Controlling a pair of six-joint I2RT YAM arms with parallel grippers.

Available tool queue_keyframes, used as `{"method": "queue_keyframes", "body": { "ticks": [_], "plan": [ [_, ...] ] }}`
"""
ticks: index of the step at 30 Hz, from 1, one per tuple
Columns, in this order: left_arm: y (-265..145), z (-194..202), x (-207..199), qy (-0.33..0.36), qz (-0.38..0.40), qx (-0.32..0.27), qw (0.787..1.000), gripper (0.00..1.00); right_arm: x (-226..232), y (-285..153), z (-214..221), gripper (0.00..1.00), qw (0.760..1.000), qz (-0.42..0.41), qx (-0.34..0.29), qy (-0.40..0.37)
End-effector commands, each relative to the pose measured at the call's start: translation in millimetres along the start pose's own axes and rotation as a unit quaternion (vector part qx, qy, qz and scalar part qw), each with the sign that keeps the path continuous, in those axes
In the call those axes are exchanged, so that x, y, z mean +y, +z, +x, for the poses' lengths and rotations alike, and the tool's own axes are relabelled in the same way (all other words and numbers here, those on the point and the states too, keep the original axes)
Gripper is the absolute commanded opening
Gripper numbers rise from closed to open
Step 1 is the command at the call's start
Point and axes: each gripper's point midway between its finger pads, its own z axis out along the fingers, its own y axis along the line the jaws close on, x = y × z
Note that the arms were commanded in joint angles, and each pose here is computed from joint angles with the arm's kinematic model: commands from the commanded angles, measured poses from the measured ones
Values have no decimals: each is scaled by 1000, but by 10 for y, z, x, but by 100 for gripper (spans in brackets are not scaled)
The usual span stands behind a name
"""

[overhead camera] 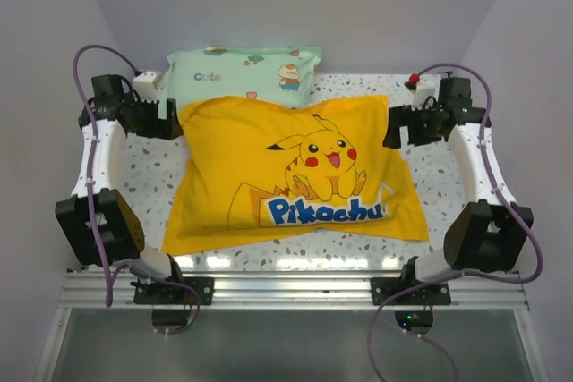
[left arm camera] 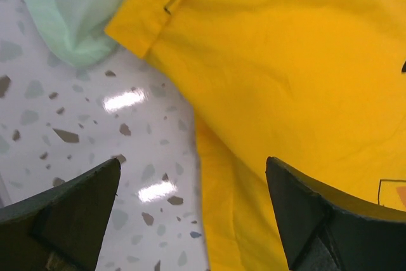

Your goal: Put the pillow into the pillowcase

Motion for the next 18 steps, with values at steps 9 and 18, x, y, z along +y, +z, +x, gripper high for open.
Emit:
{"method": "queue_keyframes", "body": {
  "ticks": [9, 18],
  "plan": [
    [35, 595, -60, 62, -23, -8, 998, 100, 313, 43, 630, 99, 999, -43, -10, 33],
    [-43, 388, -125, 74, -19, -54, 996, 100, 361, -5, 653, 98, 998, -47, -15, 34]
  ]
}}
